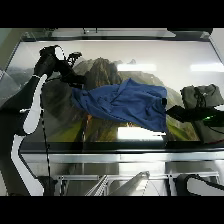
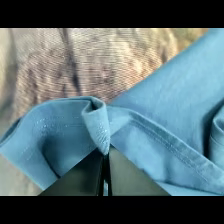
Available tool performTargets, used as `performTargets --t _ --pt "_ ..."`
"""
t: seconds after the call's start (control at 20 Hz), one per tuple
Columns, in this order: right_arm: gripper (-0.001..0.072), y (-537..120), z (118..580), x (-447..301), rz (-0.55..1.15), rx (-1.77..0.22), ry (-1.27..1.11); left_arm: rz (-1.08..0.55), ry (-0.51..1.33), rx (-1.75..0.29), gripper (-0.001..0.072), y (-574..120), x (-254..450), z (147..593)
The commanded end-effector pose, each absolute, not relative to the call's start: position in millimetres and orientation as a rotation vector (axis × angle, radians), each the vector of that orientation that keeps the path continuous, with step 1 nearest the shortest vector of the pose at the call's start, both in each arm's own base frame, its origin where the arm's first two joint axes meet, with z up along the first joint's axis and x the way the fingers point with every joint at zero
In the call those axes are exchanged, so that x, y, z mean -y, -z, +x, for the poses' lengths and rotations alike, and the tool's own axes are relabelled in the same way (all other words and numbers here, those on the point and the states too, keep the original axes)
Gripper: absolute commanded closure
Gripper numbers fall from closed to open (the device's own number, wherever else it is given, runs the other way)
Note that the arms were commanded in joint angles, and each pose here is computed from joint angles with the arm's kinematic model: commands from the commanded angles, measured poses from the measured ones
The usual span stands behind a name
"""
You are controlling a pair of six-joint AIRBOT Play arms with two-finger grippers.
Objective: Fold the shirts.
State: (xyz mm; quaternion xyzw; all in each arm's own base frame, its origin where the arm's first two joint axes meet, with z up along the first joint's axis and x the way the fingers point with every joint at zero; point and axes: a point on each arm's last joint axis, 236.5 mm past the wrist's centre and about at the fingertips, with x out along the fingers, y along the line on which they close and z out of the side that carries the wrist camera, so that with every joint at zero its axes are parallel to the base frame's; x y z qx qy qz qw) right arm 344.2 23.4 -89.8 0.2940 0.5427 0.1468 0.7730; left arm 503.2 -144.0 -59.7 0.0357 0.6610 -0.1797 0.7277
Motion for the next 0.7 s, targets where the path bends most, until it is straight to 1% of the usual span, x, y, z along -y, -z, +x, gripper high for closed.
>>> performTargets --t 0.0,0.15,0.45,0.5,0.55,0.6,0.65 --pt "0.0212 95 322 -45 0.694 -1.286 -0.433 0.080 0.399 -1.506 0.0690 64 142 490" --pt "0.0212 93 306 -53 0.737 -1.358 -0.455 0.081 0.400 -1.565 0.0689 74 139 476" --pt "0.0215 85 290 -74 0.759 -1.418 -0.541 0.080 0.401 -1.578 0.0681 75 138 473" --pt "0.0276 84 288 -77 0.761 -1.426 -0.554 0.081 0.401 -1.586 0.0681 75 137 471" --pt "0.0471 84 287 -78 0.756 -1.427 -0.557 0.081 0.402 -1.592 0.0681 75 137 470" --pt "0.0572 85 288 -78 0.753 -1.427 -0.555 0.078 0.403 -1.595 0.0681 74 137 469" --pt "0.0595 85 289 -79 0.751 -1.424 -0.552 0.070 0.410 -1.594 0.0681 74 139 469"
